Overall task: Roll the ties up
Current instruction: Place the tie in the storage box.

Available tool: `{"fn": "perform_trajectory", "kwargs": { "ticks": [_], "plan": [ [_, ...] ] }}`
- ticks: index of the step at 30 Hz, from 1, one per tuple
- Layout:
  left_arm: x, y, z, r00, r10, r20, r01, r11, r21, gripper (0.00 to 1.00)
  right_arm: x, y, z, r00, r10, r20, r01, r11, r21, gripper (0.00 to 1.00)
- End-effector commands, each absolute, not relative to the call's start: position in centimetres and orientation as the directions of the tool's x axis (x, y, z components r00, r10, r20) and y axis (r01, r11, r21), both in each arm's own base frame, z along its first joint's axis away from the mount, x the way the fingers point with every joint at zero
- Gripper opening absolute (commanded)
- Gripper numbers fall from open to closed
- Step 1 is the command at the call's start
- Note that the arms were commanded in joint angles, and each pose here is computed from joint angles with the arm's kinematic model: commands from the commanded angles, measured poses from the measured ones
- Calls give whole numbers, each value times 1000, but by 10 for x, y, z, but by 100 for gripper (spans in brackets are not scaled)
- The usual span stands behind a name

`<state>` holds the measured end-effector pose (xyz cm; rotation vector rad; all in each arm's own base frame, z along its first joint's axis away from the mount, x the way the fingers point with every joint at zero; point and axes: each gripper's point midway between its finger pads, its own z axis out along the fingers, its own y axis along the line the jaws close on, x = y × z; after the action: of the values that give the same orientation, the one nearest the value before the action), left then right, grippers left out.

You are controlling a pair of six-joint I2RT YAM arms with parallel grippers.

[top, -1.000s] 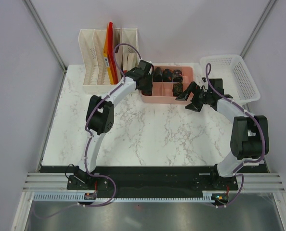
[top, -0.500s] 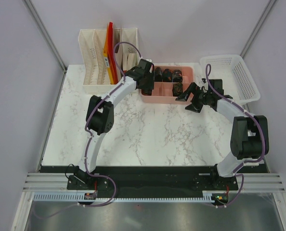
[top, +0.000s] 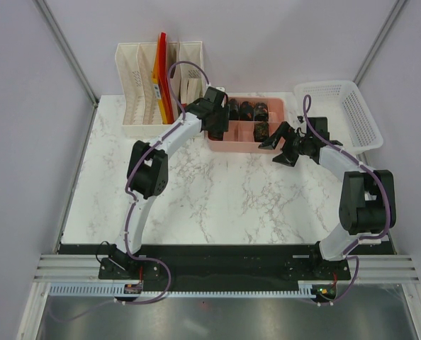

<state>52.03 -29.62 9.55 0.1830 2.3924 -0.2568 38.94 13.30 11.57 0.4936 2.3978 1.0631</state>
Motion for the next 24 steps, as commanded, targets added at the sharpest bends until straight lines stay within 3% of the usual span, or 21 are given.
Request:
{"fn": "perform_trajectory", "kwargs": {
  "ticks": [1,24],
  "plan": [
    [531,-289,136,-672,58,-738,203,973,-109,66,393,133,127,-814,501,-293,105,623,775,98],
    [532,-287,166,-605,88,-791,186,982,-33,76,393,135,128,-812,511,-282,108,606,788,98]
  ]
}}
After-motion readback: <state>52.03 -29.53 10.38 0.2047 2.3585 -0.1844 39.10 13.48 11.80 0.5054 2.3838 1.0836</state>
